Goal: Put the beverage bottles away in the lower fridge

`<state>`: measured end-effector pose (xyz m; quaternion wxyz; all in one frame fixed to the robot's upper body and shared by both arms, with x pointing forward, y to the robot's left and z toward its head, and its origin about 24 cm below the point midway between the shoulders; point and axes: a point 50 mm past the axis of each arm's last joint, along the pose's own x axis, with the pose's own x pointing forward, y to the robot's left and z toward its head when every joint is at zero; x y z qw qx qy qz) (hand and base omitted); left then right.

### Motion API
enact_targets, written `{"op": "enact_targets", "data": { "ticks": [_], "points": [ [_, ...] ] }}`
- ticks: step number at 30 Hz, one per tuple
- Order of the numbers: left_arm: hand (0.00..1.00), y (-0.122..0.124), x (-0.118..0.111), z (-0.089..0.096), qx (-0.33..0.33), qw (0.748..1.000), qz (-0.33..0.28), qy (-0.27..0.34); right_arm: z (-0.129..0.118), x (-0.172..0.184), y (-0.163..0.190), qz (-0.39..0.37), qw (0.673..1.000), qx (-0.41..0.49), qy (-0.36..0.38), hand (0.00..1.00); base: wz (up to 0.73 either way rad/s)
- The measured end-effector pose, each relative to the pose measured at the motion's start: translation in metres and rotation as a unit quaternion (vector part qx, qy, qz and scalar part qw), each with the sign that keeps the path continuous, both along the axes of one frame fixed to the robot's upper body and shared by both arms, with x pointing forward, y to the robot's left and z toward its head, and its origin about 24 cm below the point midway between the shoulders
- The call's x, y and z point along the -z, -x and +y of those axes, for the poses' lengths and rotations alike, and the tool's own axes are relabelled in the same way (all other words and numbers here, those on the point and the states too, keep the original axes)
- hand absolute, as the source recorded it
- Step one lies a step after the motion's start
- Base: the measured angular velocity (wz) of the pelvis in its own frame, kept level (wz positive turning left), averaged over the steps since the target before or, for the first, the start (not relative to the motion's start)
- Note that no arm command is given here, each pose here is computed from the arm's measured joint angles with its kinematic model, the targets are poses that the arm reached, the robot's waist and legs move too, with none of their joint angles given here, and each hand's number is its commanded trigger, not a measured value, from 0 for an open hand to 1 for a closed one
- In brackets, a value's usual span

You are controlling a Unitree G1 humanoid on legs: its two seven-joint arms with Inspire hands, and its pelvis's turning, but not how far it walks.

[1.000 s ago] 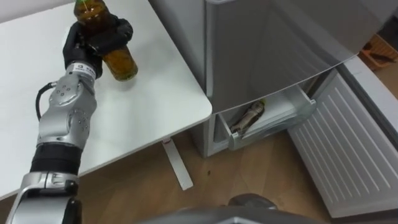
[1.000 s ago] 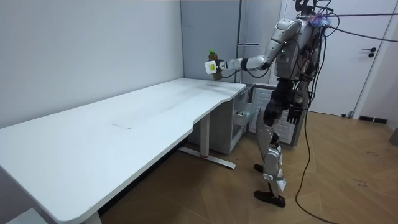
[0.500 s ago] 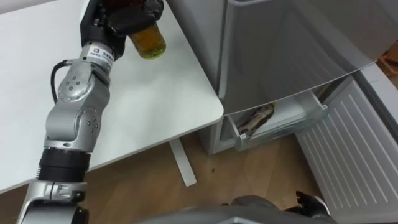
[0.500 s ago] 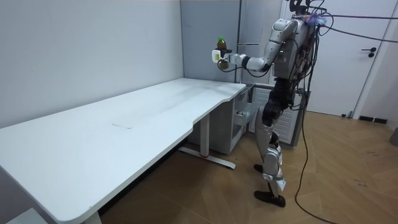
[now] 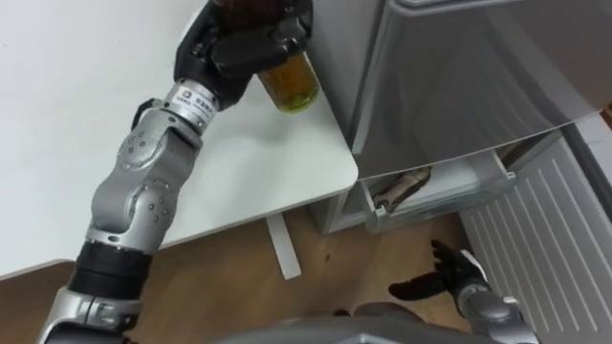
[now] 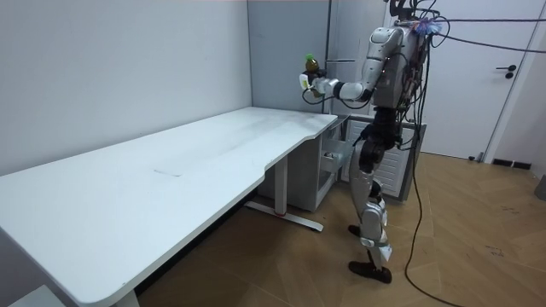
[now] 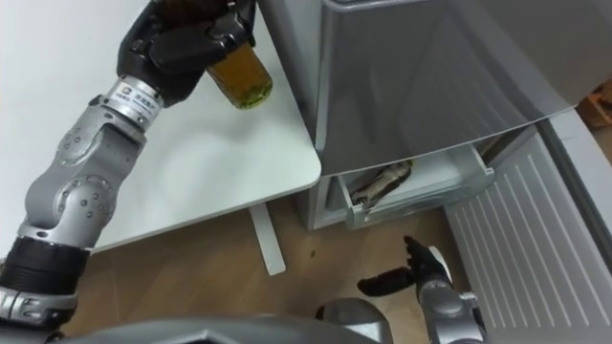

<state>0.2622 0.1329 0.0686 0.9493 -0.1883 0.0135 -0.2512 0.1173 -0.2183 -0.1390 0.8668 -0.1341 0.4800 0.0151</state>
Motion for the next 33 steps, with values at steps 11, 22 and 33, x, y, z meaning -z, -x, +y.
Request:
{"op": "enact_targets", "data": {
  "ticks": [11,22,33],
  "points": [
    [1.00,0.034,0.032,-0.004,0.092,0.995,0.047,0.013,0.005,-0.013,-0.024,-0.041,0.998,-0.038,-0.022,0.00,0.02],
    [1.00,0.047,0.041,-0.015,0.188,0.980,0.070,-0.001,0.013,-0.033,-0.047,-0.083,0.991,-0.098,-0.046,0.00,0.04],
    [1.00,0.055,0.043,-0.018,0.250,0.966,0.067,0.008,0.008,-0.047,-0.055,-0.092,0.984,-0.140,-0.062,0.00,0.00]
  ]
}}
